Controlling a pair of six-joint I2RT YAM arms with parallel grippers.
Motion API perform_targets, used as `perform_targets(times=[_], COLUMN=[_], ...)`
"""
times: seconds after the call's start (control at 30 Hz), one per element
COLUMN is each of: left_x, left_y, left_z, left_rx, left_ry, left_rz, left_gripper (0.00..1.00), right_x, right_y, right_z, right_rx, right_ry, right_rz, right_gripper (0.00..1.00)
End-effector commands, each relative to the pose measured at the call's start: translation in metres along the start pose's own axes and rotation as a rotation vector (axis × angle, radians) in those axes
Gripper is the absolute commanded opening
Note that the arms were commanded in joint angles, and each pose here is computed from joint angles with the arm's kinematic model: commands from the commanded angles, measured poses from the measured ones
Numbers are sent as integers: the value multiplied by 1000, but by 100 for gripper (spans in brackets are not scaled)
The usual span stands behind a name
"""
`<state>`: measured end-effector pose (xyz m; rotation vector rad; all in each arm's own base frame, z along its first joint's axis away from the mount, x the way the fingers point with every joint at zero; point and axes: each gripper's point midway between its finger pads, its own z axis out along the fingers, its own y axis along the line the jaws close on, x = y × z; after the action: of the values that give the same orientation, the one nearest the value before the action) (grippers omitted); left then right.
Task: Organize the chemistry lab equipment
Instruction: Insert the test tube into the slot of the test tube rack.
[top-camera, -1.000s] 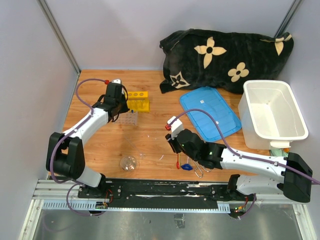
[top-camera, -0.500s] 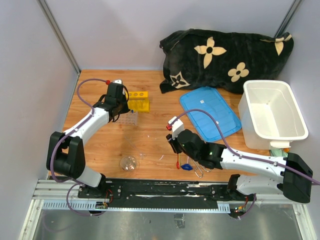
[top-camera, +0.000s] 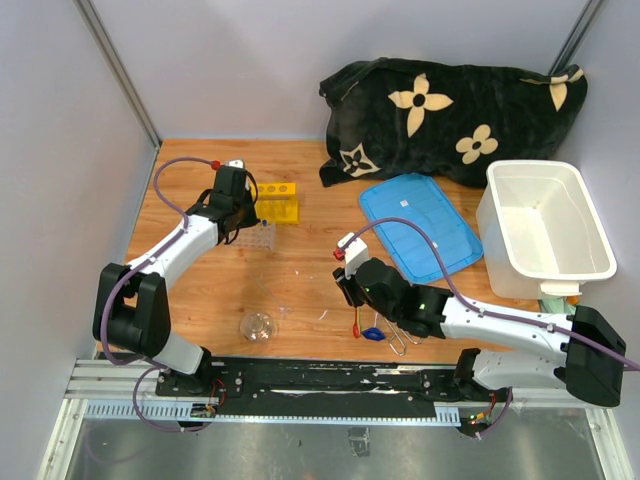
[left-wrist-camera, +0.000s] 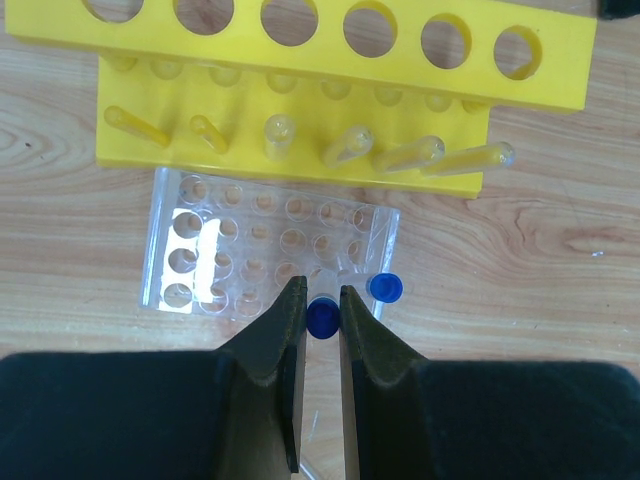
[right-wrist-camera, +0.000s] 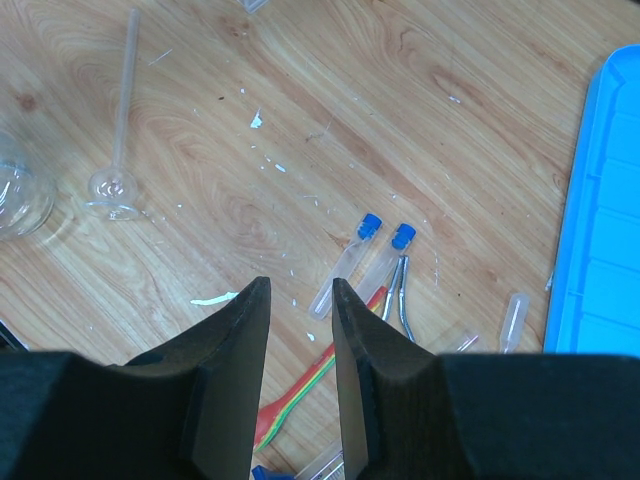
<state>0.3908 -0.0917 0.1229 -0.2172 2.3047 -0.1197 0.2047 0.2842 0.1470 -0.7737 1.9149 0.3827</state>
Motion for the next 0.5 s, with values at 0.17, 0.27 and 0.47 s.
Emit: perform_targets(times=[0.17, 0.27, 0.47], left_x=[0, 3, 11], left_y=[1, 2, -1], left_z=[-1, 2, 9], left_rx=[-22, -27, -21], left_ry=[14, 22, 47], left_rz=[20, 25, 22], left_gripper=[0, 0, 2], right_x=[-3, -3, -1], right_y=[-5, -5, -7], right_z=[1, 1, 0], right_rx=[13, 12, 15], right_ry=[-20, -20, -17], right_rz=[38, 39, 41], right_gripper=[32, 32, 32])
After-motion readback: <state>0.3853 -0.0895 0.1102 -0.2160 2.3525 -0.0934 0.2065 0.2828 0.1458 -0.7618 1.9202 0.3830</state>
